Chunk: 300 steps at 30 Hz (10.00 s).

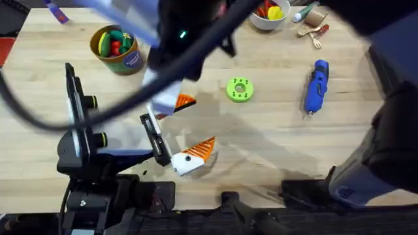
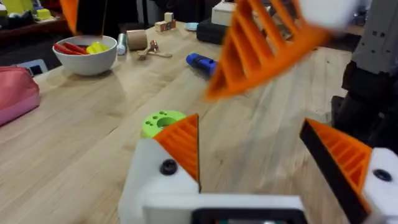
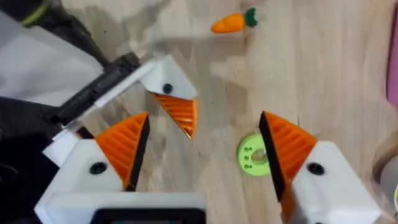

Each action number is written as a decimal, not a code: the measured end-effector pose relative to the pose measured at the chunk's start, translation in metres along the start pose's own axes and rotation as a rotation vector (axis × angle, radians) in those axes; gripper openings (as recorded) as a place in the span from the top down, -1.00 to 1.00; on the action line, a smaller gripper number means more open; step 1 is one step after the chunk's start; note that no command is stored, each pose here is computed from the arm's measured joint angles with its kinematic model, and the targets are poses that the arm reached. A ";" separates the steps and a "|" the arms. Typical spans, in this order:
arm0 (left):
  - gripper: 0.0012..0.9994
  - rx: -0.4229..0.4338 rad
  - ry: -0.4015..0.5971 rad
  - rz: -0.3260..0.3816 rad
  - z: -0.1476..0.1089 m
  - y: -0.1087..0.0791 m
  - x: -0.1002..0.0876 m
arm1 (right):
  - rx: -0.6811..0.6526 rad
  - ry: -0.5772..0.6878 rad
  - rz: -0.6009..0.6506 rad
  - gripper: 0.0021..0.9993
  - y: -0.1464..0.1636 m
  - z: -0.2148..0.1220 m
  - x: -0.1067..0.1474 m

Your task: Pick up the gripper from the table and insert it into the empty holder that is missing its gripper. Then pick up a screw, insert it into the mounting hole, and use the screwdriver to tighten it. Finally, clean up the table by picking up the vegetable and placing it into the bucket.

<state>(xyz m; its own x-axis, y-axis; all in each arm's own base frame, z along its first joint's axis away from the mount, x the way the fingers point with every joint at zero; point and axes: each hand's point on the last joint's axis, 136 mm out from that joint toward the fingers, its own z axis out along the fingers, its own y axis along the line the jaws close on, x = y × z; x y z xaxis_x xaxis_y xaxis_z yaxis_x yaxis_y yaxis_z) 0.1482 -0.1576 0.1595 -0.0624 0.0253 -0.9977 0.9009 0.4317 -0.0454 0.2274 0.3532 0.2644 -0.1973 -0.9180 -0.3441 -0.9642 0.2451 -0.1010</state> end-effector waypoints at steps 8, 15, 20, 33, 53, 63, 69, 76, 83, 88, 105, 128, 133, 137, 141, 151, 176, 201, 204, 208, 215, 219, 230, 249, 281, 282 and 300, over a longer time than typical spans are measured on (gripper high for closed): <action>-0.97 0.000 0.000 0.000 0.000 0.000 0.000 | 0.029 -0.006 0.128 -0.99 -0.021 -0.017 0.023; -0.97 0.000 0.000 0.000 0.000 0.000 0.000 | 0.054 -0.013 0.287 -0.99 -0.033 -0.012 0.063; -0.97 0.000 0.000 0.000 0.000 0.000 0.000 | 0.122 -0.051 0.544 -0.99 -0.061 -0.024 0.115; -0.97 0.000 0.000 0.000 0.000 0.000 0.000 | 0.321 -0.083 1.085 -0.99 -0.106 -0.052 0.241; -0.97 0.000 0.000 0.000 0.000 0.000 0.000 | 0.370 0.012 1.444 -0.99 -0.096 -0.028 0.324; -0.97 0.000 0.000 0.000 0.000 0.000 0.000 | 0.369 0.014 1.452 -0.99 -0.095 -0.027 0.325; 0.58 0.000 0.000 0.000 0.000 0.000 0.000 | 0.369 0.014 1.452 -0.99 -0.095 -0.027 0.325; 0.98 0.000 0.000 0.004 0.000 0.000 0.000 | 0.373 0.009 1.469 -0.99 -0.096 -0.028 0.325; 0.99 0.000 0.000 0.004 0.000 0.000 0.000 | 0.468 -0.007 1.699 -0.99 -0.106 -0.038 0.354; 0.99 0.000 0.000 0.004 0.000 0.000 0.000 | 0.547 -0.038 1.785 -0.99 -0.126 -0.043 0.374; 0.99 0.000 0.000 0.004 0.000 0.000 0.000 | 0.472 0.181 1.835 -0.99 -0.183 0.030 0.427; 0.99 0.000 0.000 0.004 0.000 0.000 0.000 | 0.409 0.264 1.808 -0.96 -0.202 0.092 0.451; 0.99 0.000 0.000 0.004 0.000 0.000 0.000 | 0.390 0.281 1.798 -0.83 -0.201 0.098 0.453; 0.99 0.000 0.000 0.004 0.000 0.000 0.000 | 0.386 0.280 1.791 -0.44 -0.201 0.098 0.452; 0.99 0.000 0.000 0.004 0.000 0.000 0.000 | 0.387 0.286 1.784 0.45 -0.200 0.098 0.453; 0.99 0.000 0.000 0.004 0.000 0.000 0.000 | 0.385 0.287 1.782 0.96 -0.201 0.099 0.454; 0.99 0.000 0.000 0.004 0.000 0.000 0.000 | 0.695 -0.358 1.523 0.96 -0.259 -0.075 0.333; 0.99 0.000 0.000 0.004 0.000 0.000 0.000 | 0.420 -1.346 0.829 0.96 -0.133 -0.236 0.111; 0.99 0.000 0.000 0.004 0.000 0.000 0.000 | 0.353 -1.404 0.778 0.96 -0.125 -0.221 0.094; 0.99 0.000 0.000 0.004 0.000 0.000 0.000 | 0.232 -1.425 0.695 0.96 -0.114 -0.194 0.068; 0.99 0.000 0.000 0.004 0.000 0.000 0.000 | -0.013 -1.528 0.358 0.96 -0.086 -0.190 0.016; 0.99 0.000 0.000 0.004 0.000 0.000 0.000 | -0.143 -1.557 0.196 0.96 -0.067 -0.183 0.001; 0.99 0.001 0.000 0.004 0.000 0.000 0.000 | -0.387 -1.475 -0.049 0.96 0.001 -0.158 -0.018; 0.99 0.004 0.000 0.003 0.000 -0.001 0.000 | -0.446 -1.429 -0.245 0.96 0.053 -0.115 -0.024; 0.99 0.004 0.000 0.003 0.000 -0.001 0.000 | -0.442 -1.392 -0.317 0.96 0.057 -0.097 -0.022; 0.99 0.005 0.000 0.003 0.000 -0.001 0.000 | -0.442 -1.392 -0.318 0.96 0.057 -0.097 -0.022; 0.99 0.009 0.000 0.002 0.000 -0.001 0.000 | -0.452 -1.370 -0.301 0.96 0.054 -0.081 -0.025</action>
<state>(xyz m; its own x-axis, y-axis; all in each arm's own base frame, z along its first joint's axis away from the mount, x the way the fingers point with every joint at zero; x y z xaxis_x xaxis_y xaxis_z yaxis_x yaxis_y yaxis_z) 0.1468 -0.1582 0.1595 -0.0604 0.0264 -0.9978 0.9047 0.4239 -0.0436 0.1662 0.3637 0.3431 0.0862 0.1529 -0.9845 -0.9605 -0.2496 -0.1229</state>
